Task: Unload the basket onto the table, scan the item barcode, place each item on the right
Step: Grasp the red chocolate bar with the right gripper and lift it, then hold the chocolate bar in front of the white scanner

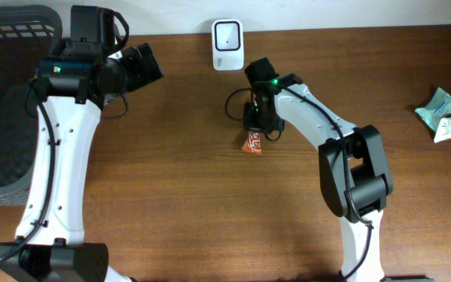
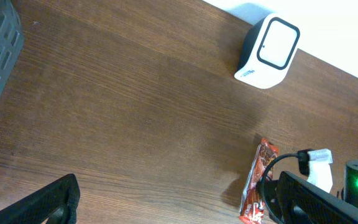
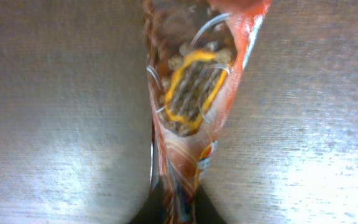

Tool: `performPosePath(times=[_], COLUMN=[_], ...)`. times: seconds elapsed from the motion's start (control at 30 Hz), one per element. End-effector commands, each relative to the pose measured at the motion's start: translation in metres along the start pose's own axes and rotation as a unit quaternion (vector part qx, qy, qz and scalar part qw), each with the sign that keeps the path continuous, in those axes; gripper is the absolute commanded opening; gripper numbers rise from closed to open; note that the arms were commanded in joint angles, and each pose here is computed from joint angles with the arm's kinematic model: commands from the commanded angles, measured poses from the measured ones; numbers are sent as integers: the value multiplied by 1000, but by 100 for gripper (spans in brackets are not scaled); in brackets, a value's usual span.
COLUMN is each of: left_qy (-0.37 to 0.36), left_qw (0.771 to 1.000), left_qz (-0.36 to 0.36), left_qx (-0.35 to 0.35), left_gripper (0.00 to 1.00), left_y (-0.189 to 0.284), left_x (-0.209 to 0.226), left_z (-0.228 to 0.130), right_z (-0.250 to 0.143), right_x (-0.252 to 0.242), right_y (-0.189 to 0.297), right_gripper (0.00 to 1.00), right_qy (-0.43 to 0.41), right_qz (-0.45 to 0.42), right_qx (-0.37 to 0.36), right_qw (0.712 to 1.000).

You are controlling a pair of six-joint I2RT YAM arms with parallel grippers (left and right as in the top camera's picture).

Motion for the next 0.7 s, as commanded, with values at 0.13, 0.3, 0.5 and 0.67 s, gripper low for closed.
performPosePath(times=[0.13,0.3,0.5,0.67], left_qy=[-9,-9,-9,-9], left_qw=[1000,1000,1000,1000], left_qz=[0,0,0,0], left_qx=[-6,-6,-6,-6], left_gripper=[99,99,99,99], left_y=[4,4,4,4], left_x=[1,1,1,1], left_z=[2,2,2,2], right_z=[-3,-2,-4,-4], right_x=[4,2,7,7], right_y=[13,-10,-12,-12], right_gripper=[52,54,52,14], right_qy=[44,24,19,19], right_qz=[-5,-15,3,5], right_qx=[-13,-3,5,5], right_qw=[999,1000,1000,1000])
Point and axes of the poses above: each gripper's point midway between its finger pads, its own y axis back along the fingers, its own x axis along the line the jaws close on, z = x × y, the point moved 10 cm from there along y, back along the fingers, and after that the axes turned 1 degree about y, right-handed, at the moved point
